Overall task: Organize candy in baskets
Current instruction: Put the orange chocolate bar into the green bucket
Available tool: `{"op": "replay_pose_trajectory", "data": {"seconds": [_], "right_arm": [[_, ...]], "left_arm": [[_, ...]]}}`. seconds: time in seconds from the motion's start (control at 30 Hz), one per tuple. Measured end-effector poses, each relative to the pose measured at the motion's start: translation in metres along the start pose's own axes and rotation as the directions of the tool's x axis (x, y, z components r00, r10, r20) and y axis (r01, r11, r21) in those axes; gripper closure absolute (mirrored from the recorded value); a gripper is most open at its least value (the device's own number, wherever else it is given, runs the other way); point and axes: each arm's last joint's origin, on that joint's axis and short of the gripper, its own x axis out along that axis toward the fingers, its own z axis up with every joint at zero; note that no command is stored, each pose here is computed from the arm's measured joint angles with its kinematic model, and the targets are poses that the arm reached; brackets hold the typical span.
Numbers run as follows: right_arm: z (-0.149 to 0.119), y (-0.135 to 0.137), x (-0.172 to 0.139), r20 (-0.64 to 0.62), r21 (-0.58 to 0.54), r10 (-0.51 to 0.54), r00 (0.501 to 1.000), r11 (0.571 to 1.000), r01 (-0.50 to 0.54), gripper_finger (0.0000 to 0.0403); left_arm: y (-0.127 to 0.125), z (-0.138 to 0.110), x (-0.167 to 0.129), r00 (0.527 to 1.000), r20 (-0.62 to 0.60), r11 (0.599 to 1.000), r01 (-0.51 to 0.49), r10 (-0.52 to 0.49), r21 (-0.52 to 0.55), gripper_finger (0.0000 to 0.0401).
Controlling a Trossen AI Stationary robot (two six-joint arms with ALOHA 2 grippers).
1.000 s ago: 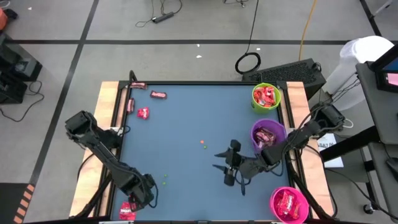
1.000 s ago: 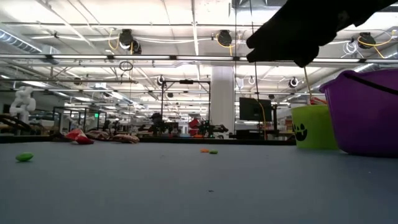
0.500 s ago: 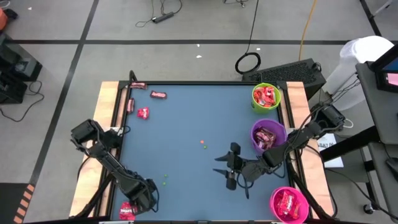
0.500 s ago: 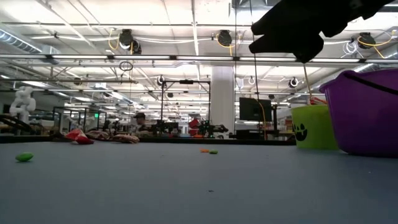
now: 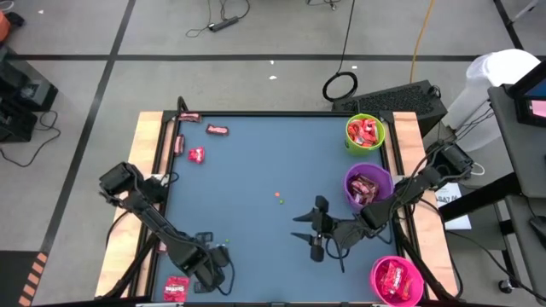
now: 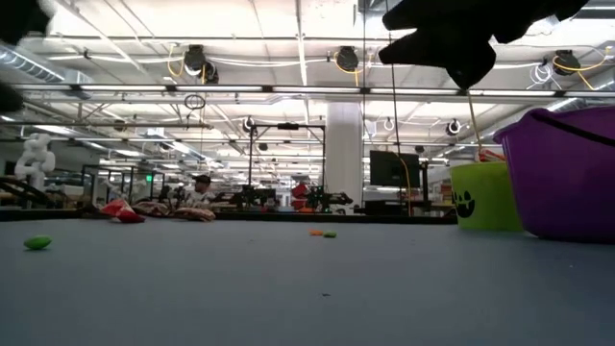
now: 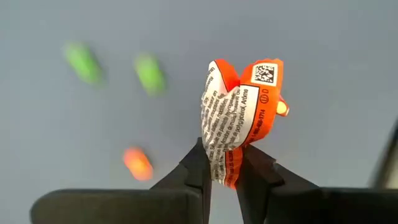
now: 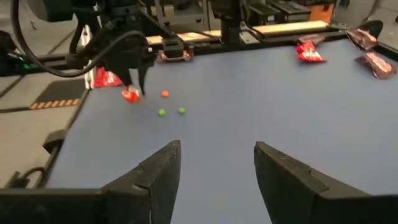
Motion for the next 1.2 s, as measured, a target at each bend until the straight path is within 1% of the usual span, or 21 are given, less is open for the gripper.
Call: {"op": "replay_pose_trajectory", "data": {"seconds": [0.07,0.17,0.23,0.37,0.5,0.6,0.73,0.8,0.97,1.2], "right_arm": [[0.002,0.002,-0.001,0.025,0.009,0.015,1.0,1.0,-0.015,0.0211],[0.006,0.008,-0.002,0.075,0.029,0.046,0.996,0.998,-0.048,0.0211],[0.004,0.014,-0.002,0.098,0.005,0.074,0.992,0.997,-0.074,0.0211],[-0.003,0.023,0.004,0.135,-0.046,0.129,0.982,0.991,-0.123,0.0211],[-0.014,0.028,0.015,0.151,-0.068,0.178,0.972,0.983,-0.17,0.0211],[-0.023,0.03,0.022,0.161,-0.077,0.184,0.97,0.982,-0.173,0.0211],[-0.032,0.031,0.03,0.165,-0.089,0.18,0.97,0.982,-0.167,0.0211],[-0.032,0.031,0.032,0.171,-0.092,0.177,0.969,0.982,-0.163,0.0211],[-0.026,0.032,0.038,0.186,-0.087,0.163,0.969,0.985,-0.149,0.0211],[-0.014,0.031,0.042,0.224,-0.058,0.123,0.967,0.992,-0.113,0.0211]], "left_arm": [[-0.002,0.01,-0.007,0.987,0.146,0.997,-0.069,0.062,0.04,0.0345],[-0.003,0.027,-0.013,0.916,0.376,0.984,-0.173,0.143,0.046,0.0344],[-0.003,0.037,-0.016,0.868,0.473,0.979,-0.198,0.15,0.053,0.0344],[-0.004,0.054,-0.021,0.788,0.601,0.973,-0.219,0.135,0.069,0.0344],[-0.003,0.071,-0.029,0.687,0.713,0.965,-0.256,0.14,0.057,0.0343],[-0.002,0.082,-0.034,0.635,0.764,0.957,-0.277,0.119,0.081,0.0343],[0.0,0.096,-0.043,0.564,0.821,0.957,-0.274,0.085,0.089,0.0343],[0.002,0.101,-0.045,0.545,0.835,0.957,-0.276,0.08,0.088,0.0343],[0.009,0.109,-0.048,0.526,0.846,0.965,-0.256,0.086,0.062,0.0343],[0.012,0.111,-0.048,0.523,0.848,0.967,-0.25,0.088,0.053,0.0343]]}}
